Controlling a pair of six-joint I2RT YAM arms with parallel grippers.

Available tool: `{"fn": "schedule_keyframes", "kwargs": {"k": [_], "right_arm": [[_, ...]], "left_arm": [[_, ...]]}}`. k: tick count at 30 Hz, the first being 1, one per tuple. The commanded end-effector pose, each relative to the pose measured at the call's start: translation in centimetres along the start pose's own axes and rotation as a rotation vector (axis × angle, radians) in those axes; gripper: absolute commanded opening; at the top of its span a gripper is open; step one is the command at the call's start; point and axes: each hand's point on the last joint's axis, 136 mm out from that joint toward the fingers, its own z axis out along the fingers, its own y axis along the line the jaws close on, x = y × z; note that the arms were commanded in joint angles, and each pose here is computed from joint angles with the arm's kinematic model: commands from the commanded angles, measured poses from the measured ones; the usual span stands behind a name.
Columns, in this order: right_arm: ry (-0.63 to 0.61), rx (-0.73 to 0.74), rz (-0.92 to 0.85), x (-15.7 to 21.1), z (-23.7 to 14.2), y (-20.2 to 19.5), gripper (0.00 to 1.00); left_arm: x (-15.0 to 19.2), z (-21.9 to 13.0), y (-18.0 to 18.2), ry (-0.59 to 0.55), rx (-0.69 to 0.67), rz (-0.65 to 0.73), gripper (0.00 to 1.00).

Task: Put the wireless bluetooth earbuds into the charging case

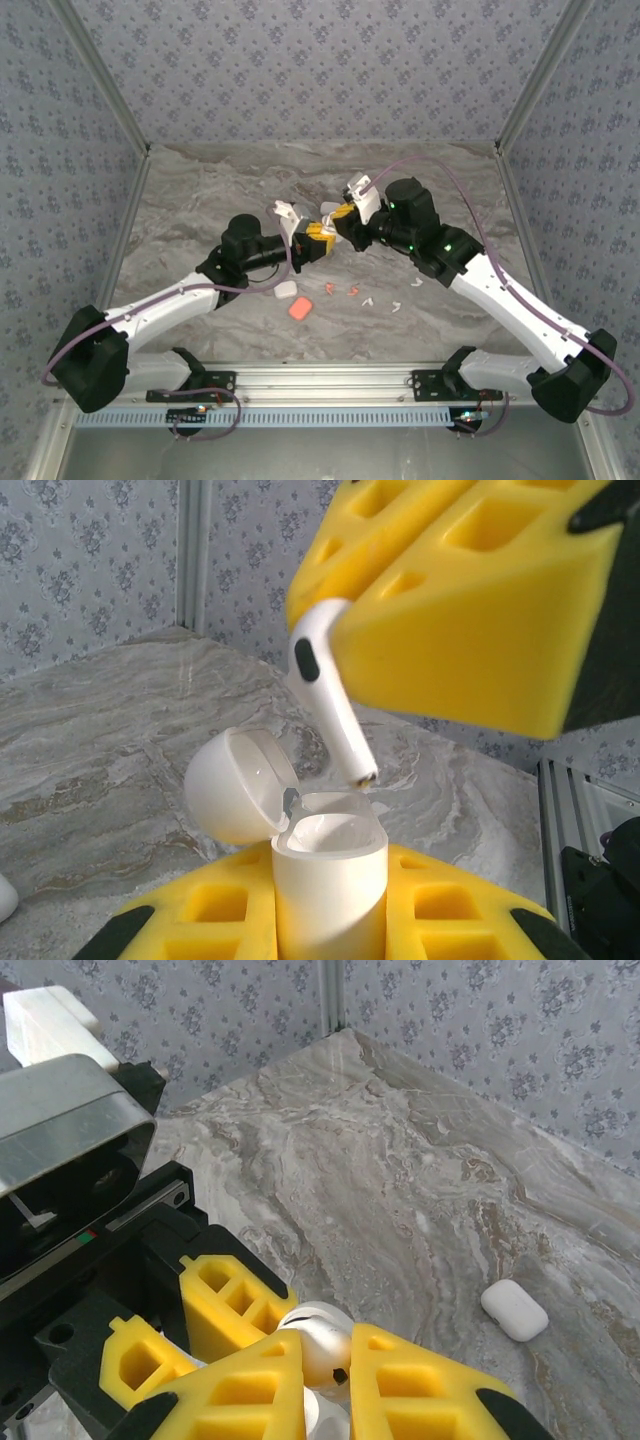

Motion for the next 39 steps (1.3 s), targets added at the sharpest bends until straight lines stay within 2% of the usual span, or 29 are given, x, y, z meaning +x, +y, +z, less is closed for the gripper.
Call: {"fn": "schedule_keyframes", "kwargs": {"k": [1,18,33,35,39], "right_arm": [[-0.025,0.005,-0.026,-1.1,-0.4,0.2,0.15],[0.053,0.025,-0.007,1.8,0.4,-0.1,0.15],[0.061,-0.082,0.021,2.0,1.2,1.6,0.16],[0.057,-0.105,0.034,1.9,1.0,1.9,0.18],[0.028,-0.143,0.078,0.7,0.0,1.9,0.33]], "left_arm": [[-2.6,0.1,-0.9,-0.066,0.03,0.046,0.0],[-2.6,-0.1,-1.0,-0.069,0.026,0.047,0.0],[-2.6,-0.1,-1.0,-0.072,0.025,0.048,0.0],[-2.7,-0.1,-1.0,-0.075,0.024,0.051,0.0],[-2.8,-0.3,-0.9,-0.086,0.017,0.055,0.0]]}}
